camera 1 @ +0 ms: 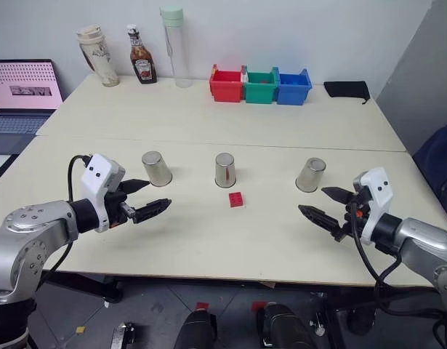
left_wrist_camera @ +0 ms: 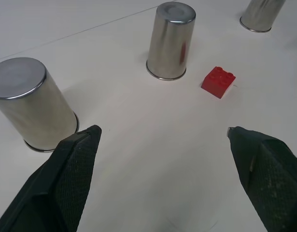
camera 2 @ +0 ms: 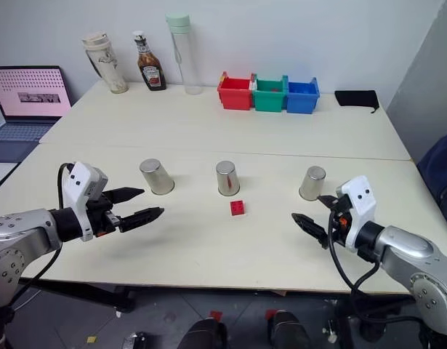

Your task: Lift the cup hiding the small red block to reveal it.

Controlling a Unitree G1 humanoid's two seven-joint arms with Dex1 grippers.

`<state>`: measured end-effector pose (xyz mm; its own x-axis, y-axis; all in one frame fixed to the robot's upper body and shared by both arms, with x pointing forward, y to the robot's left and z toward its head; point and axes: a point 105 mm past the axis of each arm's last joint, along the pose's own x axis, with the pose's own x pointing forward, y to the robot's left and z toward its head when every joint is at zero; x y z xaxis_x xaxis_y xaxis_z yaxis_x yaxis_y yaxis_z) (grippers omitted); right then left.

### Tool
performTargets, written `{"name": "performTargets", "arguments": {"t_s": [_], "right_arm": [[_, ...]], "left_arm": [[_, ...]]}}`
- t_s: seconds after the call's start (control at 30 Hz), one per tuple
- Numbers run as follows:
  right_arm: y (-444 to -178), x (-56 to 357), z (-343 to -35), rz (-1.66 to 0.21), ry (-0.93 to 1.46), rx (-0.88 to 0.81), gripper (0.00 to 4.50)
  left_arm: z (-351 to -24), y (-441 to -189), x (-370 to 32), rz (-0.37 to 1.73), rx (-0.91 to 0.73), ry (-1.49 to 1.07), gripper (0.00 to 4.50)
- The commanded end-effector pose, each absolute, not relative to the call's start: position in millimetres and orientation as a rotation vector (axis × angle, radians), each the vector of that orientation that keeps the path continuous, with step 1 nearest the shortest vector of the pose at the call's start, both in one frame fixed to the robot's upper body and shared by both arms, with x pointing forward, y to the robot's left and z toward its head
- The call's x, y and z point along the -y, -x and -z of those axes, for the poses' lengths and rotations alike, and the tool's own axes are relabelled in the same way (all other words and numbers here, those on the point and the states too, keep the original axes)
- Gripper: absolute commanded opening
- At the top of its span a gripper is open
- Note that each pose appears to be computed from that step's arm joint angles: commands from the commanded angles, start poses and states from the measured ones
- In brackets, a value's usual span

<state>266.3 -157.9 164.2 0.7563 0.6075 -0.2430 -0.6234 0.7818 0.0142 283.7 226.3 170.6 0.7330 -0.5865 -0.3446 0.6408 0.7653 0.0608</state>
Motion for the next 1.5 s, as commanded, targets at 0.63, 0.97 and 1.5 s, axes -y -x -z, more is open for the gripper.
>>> {"name": "performTargets", "arguments": {"t_s": [0.63,0.97,1.5], "right_arm": [[-265.3,151.1,-173.7,-0.705,0.086,-0.203,4.50],[-269.3,154.1,-170.9,-0.699,0.106,-0.202,4.50],[-268.1,153.7,-171.2,-0.693,0.105,-0.187,4.50]], "left_arm": [[-180.1,-282.1,-226.9,0.681,-0.281,-0.212,4.46],[-178.1,-286.9,-228.4,0.680,-0.281,-0.203,4.46],[-176.2,-290.0,-226.2,0.696,-0.280,-0.209,4.46]]}}
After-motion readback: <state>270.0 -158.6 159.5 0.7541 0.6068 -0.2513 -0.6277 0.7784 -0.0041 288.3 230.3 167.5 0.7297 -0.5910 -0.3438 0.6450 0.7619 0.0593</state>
